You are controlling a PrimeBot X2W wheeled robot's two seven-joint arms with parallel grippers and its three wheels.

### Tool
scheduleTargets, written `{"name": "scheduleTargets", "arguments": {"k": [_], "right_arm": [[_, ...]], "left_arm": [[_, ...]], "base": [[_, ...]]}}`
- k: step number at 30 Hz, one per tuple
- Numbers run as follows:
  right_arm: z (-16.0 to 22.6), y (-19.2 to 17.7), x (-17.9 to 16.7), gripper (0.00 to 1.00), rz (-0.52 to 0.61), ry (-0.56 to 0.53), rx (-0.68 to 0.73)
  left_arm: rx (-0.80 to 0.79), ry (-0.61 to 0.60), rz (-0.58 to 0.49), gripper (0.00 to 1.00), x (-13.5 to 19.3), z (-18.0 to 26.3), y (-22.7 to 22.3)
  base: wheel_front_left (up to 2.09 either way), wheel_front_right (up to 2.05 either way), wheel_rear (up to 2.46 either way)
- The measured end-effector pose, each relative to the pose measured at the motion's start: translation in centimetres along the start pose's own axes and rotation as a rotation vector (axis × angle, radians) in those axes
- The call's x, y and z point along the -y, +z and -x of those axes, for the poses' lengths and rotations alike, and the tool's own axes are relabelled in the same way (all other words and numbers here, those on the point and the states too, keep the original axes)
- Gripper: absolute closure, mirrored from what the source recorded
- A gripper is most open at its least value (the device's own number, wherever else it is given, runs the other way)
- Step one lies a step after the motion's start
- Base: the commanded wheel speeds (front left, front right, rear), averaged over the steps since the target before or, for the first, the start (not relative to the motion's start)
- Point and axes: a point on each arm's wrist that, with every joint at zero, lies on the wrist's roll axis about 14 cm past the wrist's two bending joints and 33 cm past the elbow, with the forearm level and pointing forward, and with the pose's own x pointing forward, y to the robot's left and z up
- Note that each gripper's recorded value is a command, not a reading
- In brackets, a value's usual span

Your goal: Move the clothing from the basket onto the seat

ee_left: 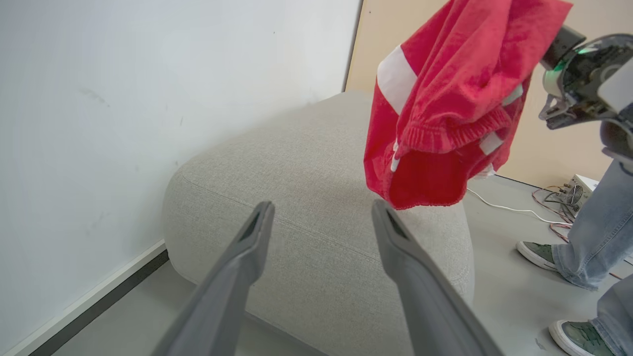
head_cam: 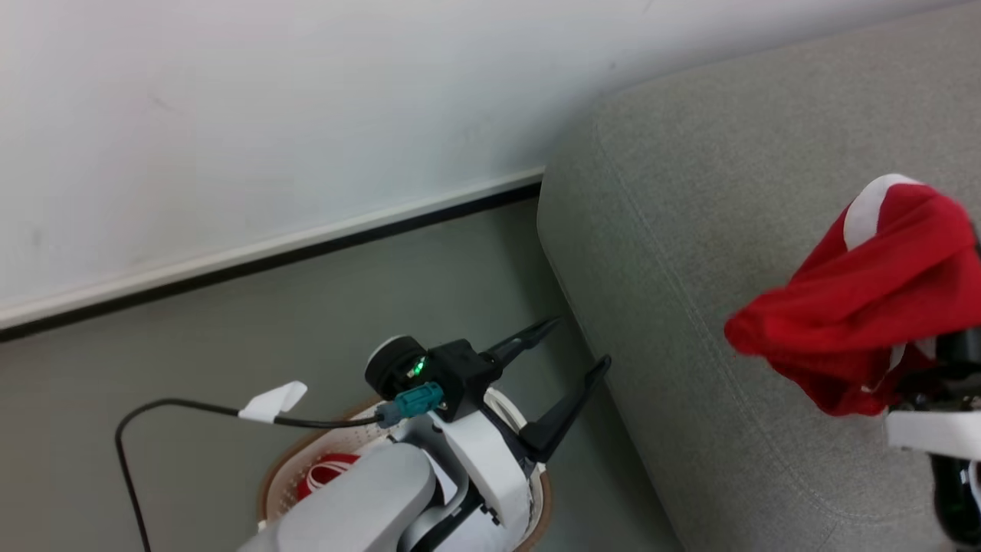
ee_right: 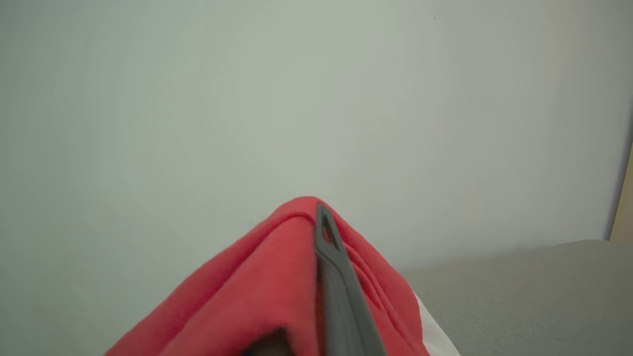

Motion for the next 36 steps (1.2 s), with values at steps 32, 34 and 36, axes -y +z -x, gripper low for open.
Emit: {"name": "scheduleTargets", "arguments": {"k": [32, 34, 36], "right_arm": [[-14.4, -24.8, 10.0, 1.0, 0.289, -0.163, -0.616], [-13.4, -26.6, 10.4, 1.0, 0.306, -0.169, -0.717], [-12.7, -27.4, 10.7, 1.0, 0.314, -0.178, -0.778]], "left_arm": [[-0.162, 0.262, 0.153, 0.0, -15.0, 7.0, -13.7], [-0.16, 0.279, 0.156, 0.0, -15.4, 7.3, -13.8], [-0.156, 0.298, 0.155, 0.0, -15.7, 7.5, -13.6]], "base": [[0.0, 0.0, 0.0], [0.0, 0.0, 0.0], [0.0, 0.0, 0.0]]}}
